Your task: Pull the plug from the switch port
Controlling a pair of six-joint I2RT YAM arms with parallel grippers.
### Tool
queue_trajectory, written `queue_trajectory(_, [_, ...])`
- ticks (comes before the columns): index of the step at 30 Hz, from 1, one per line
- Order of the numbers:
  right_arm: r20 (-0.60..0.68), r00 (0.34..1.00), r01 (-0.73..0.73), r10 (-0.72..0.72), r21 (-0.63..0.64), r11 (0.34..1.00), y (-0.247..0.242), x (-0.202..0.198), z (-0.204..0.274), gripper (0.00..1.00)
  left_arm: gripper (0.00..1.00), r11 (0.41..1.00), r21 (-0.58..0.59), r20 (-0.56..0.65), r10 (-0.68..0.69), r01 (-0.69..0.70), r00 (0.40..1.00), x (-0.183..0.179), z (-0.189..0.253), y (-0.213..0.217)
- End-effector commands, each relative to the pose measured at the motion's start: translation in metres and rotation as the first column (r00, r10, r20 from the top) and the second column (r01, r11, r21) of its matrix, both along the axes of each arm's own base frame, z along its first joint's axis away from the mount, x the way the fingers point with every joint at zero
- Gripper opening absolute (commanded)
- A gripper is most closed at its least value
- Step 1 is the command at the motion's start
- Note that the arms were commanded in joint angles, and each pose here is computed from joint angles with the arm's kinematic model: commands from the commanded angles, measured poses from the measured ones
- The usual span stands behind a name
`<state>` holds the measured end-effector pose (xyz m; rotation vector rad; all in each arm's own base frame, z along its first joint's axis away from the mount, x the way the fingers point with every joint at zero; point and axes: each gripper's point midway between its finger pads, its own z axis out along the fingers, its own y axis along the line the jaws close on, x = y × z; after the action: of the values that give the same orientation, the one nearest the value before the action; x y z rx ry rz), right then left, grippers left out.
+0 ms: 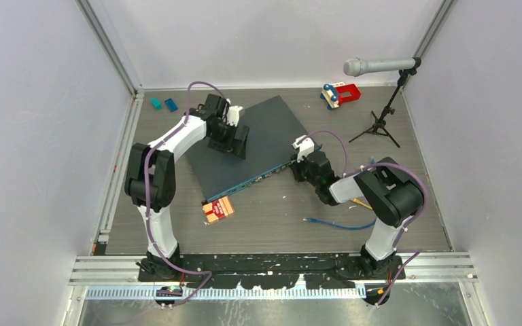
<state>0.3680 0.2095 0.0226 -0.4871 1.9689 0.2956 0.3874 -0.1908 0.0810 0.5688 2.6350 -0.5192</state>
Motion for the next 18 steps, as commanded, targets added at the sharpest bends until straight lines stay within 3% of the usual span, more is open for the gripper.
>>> queue_trajectory(1, [0.104,0.995,-0.009,0.001,0.078,0.997,0.012,0.014,0.023,0.22,0.89,1.000,-0.009,0.019,0.010,-0.010,1.000,0.007,0.010,-0.004])
queue_trajectory(8, [0.114,0.993,0.011,-0.019,0.075,0.997,0.009,0.015,0.023,0.01,0.88,1.000,0.001,0.006,0.012,-0.012,1.000,0.006,0.004,-0.002])
queue_trajectory(18, [0.072,0.997,0.035,-0.037,0.040,0.999,0.001,0.010,0.018,0.01,0.88,1.000,0.009,0.009,0.001,-0.001,1.000,0.004,0.004,0.000])
